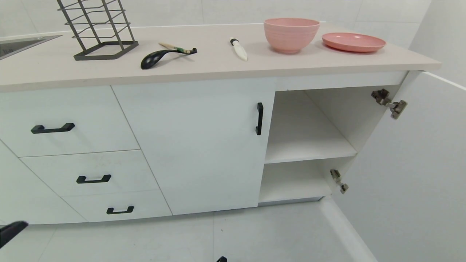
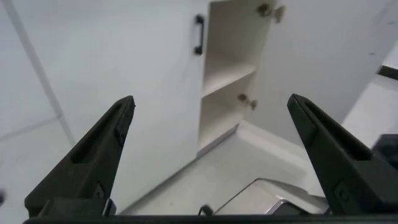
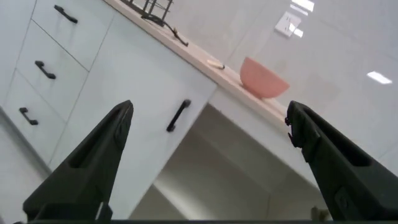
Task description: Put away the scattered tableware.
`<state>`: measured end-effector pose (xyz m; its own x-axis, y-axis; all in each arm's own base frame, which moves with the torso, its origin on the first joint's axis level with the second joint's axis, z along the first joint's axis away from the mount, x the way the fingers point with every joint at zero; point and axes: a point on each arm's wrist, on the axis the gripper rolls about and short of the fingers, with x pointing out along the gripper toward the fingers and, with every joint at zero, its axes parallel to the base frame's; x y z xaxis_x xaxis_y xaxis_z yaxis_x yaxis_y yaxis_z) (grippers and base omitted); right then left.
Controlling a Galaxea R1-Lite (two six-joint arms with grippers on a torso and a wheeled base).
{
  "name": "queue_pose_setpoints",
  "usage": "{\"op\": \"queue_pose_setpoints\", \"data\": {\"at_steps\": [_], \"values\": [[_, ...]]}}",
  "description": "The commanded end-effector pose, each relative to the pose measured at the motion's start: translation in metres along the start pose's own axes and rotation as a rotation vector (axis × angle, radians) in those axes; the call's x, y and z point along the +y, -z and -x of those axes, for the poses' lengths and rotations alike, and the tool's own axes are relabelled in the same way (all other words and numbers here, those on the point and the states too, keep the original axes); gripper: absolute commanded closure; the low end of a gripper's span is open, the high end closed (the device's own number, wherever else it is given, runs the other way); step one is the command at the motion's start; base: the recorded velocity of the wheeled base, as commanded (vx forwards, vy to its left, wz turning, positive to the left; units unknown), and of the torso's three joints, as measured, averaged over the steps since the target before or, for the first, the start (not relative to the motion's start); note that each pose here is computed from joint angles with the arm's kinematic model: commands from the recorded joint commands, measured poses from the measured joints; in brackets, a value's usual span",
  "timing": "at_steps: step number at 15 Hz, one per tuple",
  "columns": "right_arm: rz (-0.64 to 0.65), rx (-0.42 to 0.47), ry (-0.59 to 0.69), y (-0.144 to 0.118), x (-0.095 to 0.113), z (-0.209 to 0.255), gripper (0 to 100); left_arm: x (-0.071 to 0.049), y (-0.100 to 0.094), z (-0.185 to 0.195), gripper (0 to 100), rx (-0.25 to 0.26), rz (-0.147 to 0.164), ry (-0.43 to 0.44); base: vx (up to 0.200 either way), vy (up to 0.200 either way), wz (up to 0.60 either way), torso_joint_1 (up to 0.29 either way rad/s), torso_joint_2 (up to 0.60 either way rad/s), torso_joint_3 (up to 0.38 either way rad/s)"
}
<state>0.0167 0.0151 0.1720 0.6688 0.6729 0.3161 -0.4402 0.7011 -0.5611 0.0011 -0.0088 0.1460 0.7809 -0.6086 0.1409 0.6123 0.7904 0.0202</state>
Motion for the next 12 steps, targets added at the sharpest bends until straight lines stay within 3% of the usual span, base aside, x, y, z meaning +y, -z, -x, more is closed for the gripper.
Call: {"op": "queue_pose_setpoints", "data": {"at_steps": [1, 2, 3, 5, 6, 7, 9, 11, 12], "values": [[0.01, 0.021, 0.096, -0.003, 0.034, 0.032, 0, -0.013, 0.012, 0.027, 0, -0.102, -0.039, -0.123, 0.0, 0.0, 0.0, 0.0, 0.0, 0.0], [-0.092, 0.127, 0.11, 0.013, 0.048, 0.042, 0, -0.013, 0.017, 0.026, 0, -0.098, -0.032, -0.153, 0.0, 0.0, 0.0, 0.0, 0.0, 0.0], [-0.103, 0.137, 0.108, 0.014, 0.048, 0.042, 0, -0.01, 0.027, 0.024, 0, -0.072, -0.02, -0.201, 0.0, 0.0, 0.0, 0.0, 0.0, 0.0], [-0.26, 0.316, 0.177, 0.033, 0.054, 0.045, 0, -0.007, 0.04, 0.024, 0, -0.006, -0.014, -0.322, 0.0, 0.0, 0.0, 0.0, 0.0, 0.0], [-0.419, 0.545, 0.437, 0.05, 0.058, 0.053, 0, -0.004, 0.047, 0.025, 0, 0.057, -0.007, -0.486, 0.0, 0.0, 0.0, 0.0, 0.0, 0.0], [-0.43, 0.598, 0.583, 0.052, 0.057, 0.056, 0, -0.002, 0.052, 0.027, 0, 0.103, 0.003, -0.59, 0.0, 0.0, 0.0, 0.0, 0.0, 0.0], [-0.433, 0.63, 0.671, 0.054, 0.056, 0.058, 0, -0.001, 0.06, 0.029, 0, 0.177, 0.019, -0.691, 0.0, 0.0, 0.0, 0.0, 0.0, 0.0], [-0.452, 0.666, 0.705, 0.056, 0.057, 0.059, 0, -0.004, 0.064, 0.03, 0, 0.206, 0.003, -0.677, 0.0, 0.0, 0.0, 0.0, 0.0, 0.0], [-0.476, 0.661, 0.717, 0.057, 0.058, 0.06, 0, -0.008, 0.065, 0.032, 0, 0.186, -0.032, -0.635, 0.0, 0.0, 0.0, 0.0, 0.0, 0.0]]}}
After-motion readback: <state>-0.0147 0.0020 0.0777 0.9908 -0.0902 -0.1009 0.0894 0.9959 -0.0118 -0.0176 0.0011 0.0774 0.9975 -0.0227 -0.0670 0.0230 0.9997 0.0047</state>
